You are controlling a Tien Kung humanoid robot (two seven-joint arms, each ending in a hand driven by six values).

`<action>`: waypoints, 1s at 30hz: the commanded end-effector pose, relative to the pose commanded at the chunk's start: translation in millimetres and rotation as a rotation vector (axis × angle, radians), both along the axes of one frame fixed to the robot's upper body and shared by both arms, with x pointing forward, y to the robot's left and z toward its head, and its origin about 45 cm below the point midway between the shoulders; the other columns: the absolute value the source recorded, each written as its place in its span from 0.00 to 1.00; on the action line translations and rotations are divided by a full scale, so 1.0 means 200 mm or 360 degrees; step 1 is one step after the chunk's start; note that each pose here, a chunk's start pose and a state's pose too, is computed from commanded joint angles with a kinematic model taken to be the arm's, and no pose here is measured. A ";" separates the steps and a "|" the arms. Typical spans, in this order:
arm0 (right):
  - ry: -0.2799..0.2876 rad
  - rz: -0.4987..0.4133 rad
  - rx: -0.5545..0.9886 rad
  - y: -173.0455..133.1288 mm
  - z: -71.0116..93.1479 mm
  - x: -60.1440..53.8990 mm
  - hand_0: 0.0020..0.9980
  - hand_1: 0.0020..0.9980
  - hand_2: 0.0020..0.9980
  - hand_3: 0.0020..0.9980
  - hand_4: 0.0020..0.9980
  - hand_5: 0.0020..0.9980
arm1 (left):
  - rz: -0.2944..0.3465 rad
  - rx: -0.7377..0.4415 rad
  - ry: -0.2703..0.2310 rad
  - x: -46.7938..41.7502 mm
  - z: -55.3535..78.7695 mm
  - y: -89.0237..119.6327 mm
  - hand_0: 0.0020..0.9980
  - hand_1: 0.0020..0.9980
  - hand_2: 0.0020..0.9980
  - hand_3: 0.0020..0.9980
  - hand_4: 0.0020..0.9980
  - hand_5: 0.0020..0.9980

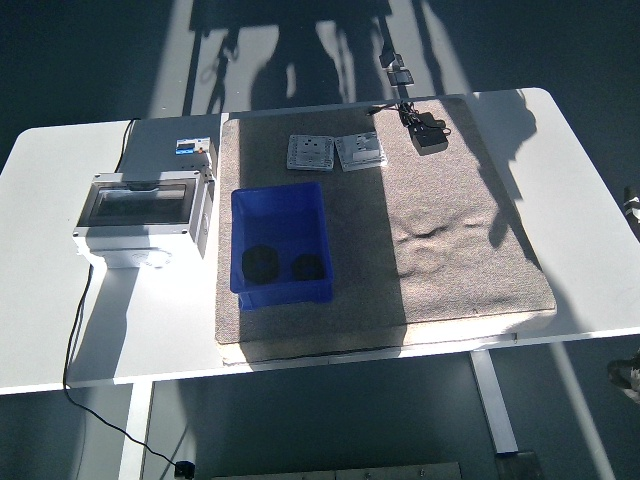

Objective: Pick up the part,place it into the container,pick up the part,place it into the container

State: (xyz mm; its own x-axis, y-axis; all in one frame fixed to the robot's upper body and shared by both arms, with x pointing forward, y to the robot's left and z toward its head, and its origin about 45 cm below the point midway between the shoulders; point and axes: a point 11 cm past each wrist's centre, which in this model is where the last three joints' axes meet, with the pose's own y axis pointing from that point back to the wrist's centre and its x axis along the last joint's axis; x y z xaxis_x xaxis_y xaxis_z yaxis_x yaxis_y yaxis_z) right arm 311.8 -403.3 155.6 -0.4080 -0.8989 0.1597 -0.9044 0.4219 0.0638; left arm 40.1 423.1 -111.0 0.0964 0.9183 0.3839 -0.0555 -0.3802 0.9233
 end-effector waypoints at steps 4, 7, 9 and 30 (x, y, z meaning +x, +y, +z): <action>0.0055 0.0060 -0.0023 0.03 -0.02 0.01 0.84 0.71 0.74 0.76 0.94 0.54 | -0.0008 -0.0014 0.0010 -0.007 0.00 0.00 0.68 0.56 0.62 0.61 0.57 0.68; 0.0071 0.0076 -0.0035 0.04 -0.02 0.01 0.84 0.71 0.74 0.76 0.94 0.54 | -0.0001 -0.0028 -0.0001 -0.008 0.00 0.01 0.68 0.56 0.62 0.61 0.57 0.68; 0.0081 0.0079 -0.0042 0.04 -0.03 0.01 0.84 0.71 0.74 0.76 0.94 0.54 | 0.0011 -0.0028 -0.0018 -0.006 0.00 0.01 0.68 0.56 0.62 0.61 0.57 0.68; 0.0093 0.0168 -0.0290 0.15 0.00 0.04 0.84 0.71 0.74 0.75 0.94 0.53 | 0.0017 -0.0033 0.0024 -0.002 0.01 0.03 0.68 0.54 0.60 0.61 0.59 0.68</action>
State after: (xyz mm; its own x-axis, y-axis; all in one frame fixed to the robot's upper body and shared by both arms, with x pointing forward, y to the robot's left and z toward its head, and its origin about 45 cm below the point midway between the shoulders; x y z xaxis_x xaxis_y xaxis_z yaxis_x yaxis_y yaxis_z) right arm 320.5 -373.5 154.7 -0.2983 -0.8902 0.3442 -0.9412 0.3342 0.0487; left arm 39.7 429.6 -108.9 0.0922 0.9271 0.3634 -0.0372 -0.3615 0.9316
